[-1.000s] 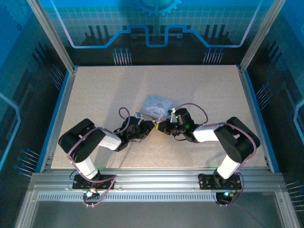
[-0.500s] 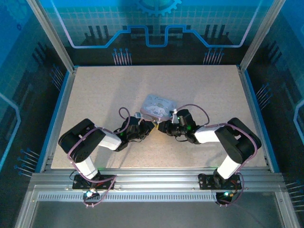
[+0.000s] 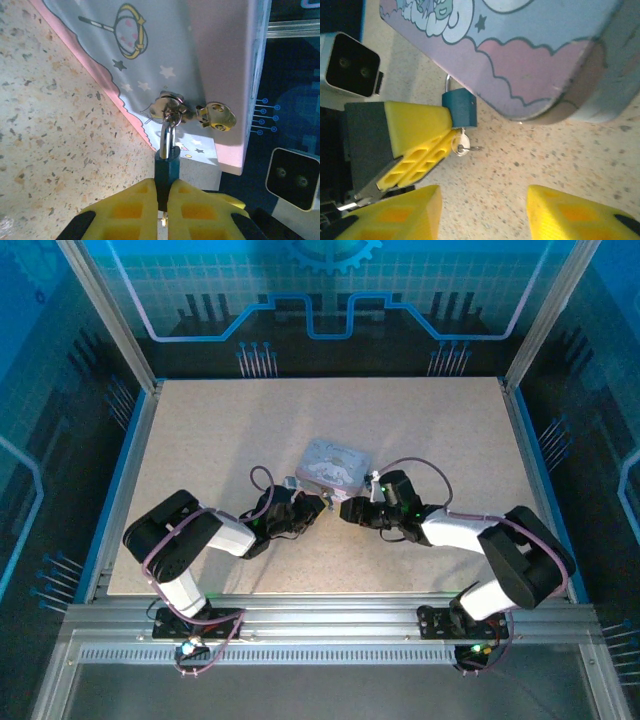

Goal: Unlock the padlock with the key

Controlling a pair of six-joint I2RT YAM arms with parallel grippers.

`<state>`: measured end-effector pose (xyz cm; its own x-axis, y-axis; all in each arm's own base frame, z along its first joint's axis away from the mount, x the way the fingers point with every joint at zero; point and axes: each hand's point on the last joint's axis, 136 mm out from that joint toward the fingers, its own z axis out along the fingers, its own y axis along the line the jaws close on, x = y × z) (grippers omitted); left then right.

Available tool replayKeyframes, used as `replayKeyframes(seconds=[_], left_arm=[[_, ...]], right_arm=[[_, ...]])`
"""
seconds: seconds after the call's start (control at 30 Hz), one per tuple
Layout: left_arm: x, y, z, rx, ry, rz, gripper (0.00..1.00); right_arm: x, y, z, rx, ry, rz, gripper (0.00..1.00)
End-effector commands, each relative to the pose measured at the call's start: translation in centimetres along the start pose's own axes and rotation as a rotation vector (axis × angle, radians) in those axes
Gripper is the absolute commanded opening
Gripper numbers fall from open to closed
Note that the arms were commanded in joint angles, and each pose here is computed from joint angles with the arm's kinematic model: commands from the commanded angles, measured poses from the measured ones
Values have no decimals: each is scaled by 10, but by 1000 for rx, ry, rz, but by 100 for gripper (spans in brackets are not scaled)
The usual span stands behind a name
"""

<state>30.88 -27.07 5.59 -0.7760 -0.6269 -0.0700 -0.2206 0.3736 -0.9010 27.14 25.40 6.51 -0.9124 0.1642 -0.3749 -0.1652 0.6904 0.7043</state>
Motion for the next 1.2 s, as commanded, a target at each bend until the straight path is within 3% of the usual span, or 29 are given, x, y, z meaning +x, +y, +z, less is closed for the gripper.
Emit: replayKeyframes(seconds=[0.0,0.3,0.5,0.7,1.0,1.17], left_arm=[[-2,5,0,-24,-8,5,10],[-2,7,2,-39,-4,2,10],[-2,5,1,-45,-4,1,10],[-2,5,0,-50,-3,3,10],[-2,4,0,-56,-2,0,10],[-2,5,0,-60,0,-1,11]], right_arm=[[-11,-6,-13,87,-21,-118,54],[-32,2,-38,179,-75,-352,81],[-39,17,-50,181,-122,-519,91],[-38,29,-52,205,-161,-705,94],[-19,58,-53,210,-290,-1210,96],[-6,58,-48,237,-262,-1341,96]])
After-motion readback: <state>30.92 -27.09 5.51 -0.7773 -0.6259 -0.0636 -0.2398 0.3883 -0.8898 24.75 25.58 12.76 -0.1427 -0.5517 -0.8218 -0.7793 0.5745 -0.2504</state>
